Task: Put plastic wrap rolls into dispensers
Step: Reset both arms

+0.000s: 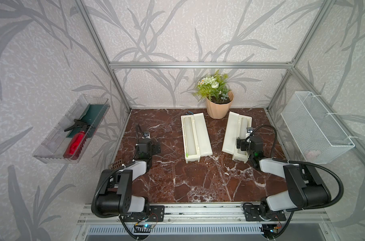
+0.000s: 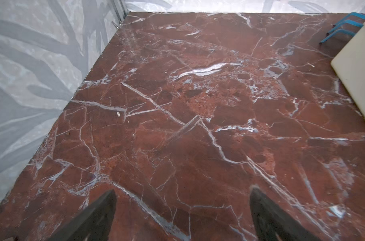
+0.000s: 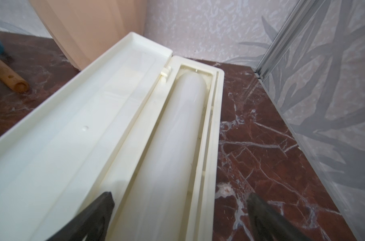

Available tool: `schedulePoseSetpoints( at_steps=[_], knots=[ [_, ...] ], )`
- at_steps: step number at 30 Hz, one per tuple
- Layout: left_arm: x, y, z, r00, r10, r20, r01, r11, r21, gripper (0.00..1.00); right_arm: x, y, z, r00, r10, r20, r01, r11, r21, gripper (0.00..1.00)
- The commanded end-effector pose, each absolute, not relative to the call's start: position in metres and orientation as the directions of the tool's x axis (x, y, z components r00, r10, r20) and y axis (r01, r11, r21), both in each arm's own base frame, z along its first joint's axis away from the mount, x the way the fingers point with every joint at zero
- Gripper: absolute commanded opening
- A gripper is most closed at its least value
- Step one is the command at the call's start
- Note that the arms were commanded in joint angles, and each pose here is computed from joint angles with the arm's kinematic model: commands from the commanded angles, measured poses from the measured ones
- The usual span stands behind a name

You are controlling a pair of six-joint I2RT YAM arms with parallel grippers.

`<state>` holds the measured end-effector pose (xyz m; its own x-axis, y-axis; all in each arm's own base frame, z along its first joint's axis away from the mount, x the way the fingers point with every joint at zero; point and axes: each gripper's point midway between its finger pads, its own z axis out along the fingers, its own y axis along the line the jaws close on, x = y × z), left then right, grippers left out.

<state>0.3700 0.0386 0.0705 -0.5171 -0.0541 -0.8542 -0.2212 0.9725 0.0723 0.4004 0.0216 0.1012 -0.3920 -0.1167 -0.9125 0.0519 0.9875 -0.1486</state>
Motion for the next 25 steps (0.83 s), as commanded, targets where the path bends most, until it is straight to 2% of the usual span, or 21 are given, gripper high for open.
schedulePoseSetpoints(
  at_steps=[1, 3, 6, 9, 10, 25],
  knots=[
    [0.391, 0.042, 0.105, -0.31, -0.041, -0.95, -0.227, 0.973, 0.032, 1.0, 0.4, 0.027, 0.102, -0.325, -0.135, -0.936, 0.024, 0.988, -0.151, 1.0],
    [0.392, 0.035, 0.1, -0.257, -0.016, -0.966, -0.179, 0.983, 0.032, 0.99, 0.399, 0.03, 0.102, -0.306, -0.143, -0.941, 0.001, 0.989, -0.15, 1.0],
    [0.387, 0.038, 0.095, -0.326, -0.041, -0.944, -0.196, 0.98, 0.026, 0.99, 0.392, 0.039, 0.098, -0.244, -0.16, -0.956, -0.051, 0.987, -0.152, 0.99],
    [0.393, 0.048, 0.098, -0.284, -0.042, -0.958, -0.251, 0.968, 0.032, 1.0, 0.388, 0.04, 0.098, -0.25, -0.159, -0.955, -0.056, 0.987, -0.15, 0.99],
    [0.392, 0.047, 0.095, -0.313, -0.046, -0.949, -0.253, 0.967, 0.036, 1.0, 0.389, 0.038, 0.099, -0.237, -0.159, -0.958, -0.049, 0.987, -0.152, 0.99],
    [0.396, 0.043, 0.096, -0.31, -0.034, -0.95, -0.223, 0.974, 0.038, 0.99, 0.395, 0.037, 0.095, -0.277, -0.151, -0.949, -0.044, 0.988, -0.145, 0.99]
  ],
)
